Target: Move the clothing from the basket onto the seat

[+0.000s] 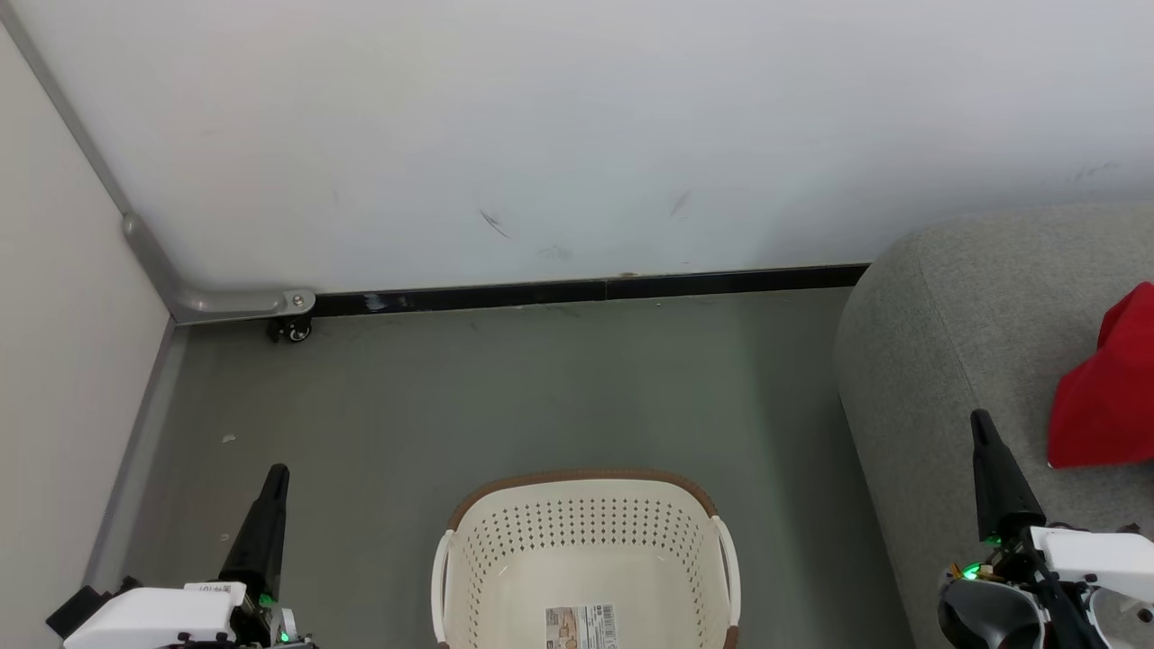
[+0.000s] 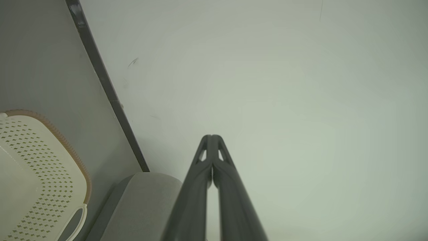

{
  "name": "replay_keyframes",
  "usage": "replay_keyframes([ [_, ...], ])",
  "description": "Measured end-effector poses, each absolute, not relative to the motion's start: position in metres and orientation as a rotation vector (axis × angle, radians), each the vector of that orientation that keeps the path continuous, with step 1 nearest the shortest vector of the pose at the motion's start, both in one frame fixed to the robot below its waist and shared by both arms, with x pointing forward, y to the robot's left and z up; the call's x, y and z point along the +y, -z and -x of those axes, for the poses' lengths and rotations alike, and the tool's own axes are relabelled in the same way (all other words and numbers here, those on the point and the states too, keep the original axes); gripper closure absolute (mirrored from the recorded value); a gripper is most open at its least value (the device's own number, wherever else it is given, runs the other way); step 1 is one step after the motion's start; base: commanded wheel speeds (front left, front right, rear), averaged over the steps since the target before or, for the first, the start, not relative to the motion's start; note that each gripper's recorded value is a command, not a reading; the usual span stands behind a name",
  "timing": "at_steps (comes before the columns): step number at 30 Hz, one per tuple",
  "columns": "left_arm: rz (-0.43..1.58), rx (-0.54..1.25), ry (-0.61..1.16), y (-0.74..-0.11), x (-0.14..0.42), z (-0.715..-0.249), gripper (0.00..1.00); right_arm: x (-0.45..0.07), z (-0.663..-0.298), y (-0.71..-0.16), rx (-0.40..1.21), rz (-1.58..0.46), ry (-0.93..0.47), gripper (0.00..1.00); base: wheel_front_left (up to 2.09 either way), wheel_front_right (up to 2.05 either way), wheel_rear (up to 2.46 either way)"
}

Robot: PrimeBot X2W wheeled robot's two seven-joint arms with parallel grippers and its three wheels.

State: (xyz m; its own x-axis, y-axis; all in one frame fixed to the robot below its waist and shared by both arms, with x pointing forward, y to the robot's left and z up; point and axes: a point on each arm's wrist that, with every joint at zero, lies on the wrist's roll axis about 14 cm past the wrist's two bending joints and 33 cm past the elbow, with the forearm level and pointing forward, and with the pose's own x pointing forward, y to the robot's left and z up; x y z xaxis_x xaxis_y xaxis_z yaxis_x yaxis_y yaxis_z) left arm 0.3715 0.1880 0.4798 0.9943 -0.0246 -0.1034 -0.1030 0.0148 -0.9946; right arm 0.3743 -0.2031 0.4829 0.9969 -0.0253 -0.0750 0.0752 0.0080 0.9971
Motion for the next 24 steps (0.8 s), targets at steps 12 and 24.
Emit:
replay_keyframes([
  [12,1.573,0.089,-0.057,-0.4818,0.1888,-0.3738,1.00,-0.2048,-0.3775,-0.4867,0.027,-1.576,0.074,1.00,0.00,0.00,0.00],
  [24,1.573,0.093,-0.062,-0.4798,0.1890,-0.3733,1.00,-0.2051,-0.3776,-0.4868,0.026,-1.576,0.075,1.00,0.00,0.00,0.00],
])
